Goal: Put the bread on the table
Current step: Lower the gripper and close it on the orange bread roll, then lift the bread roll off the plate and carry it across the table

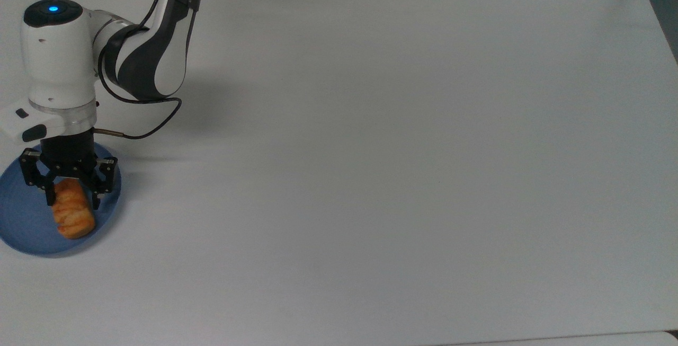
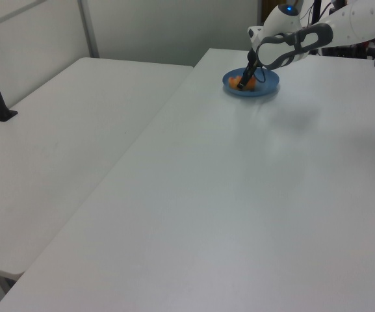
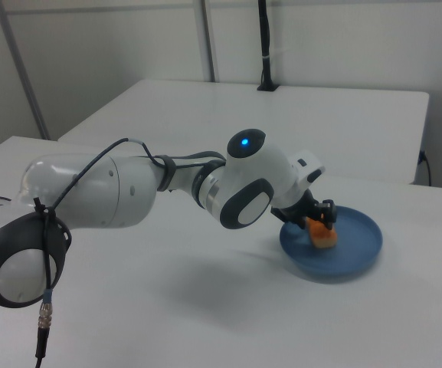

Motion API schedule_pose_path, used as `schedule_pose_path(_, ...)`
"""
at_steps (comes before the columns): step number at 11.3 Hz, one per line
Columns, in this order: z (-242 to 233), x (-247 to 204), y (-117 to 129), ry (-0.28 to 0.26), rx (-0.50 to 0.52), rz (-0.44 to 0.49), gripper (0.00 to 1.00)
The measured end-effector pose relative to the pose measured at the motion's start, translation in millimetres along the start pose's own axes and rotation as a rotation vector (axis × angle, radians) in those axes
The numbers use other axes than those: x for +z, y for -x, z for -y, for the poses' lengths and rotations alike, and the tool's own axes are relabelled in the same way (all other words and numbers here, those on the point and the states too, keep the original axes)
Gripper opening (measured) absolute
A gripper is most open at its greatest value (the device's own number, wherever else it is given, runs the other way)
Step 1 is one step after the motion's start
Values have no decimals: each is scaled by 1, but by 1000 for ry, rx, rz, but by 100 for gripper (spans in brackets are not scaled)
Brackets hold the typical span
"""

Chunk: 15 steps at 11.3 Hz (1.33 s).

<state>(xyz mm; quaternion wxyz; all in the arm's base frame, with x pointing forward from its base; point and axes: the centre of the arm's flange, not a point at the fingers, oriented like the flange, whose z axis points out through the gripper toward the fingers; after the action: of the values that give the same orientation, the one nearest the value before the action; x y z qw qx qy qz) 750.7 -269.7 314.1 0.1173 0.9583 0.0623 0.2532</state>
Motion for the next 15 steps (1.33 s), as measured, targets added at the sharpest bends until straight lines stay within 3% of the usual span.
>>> schedule_pose_path(2,-5,-1,2,8,-23,2,41)
schedule_pose_path(4,-5,-1,2,9,-31,3,15)
schedule_pose_path(6,-8,-1,2,14,-39,4,9)
schedule_pose_path(9,-16,-11,-4,35,-59,-10,8)
schedule_pose_path(12,-32,-62,-31,58,-53,-69,8)
schedule_pose_path(15,-20,-121,-61,9,-61,-74,8)
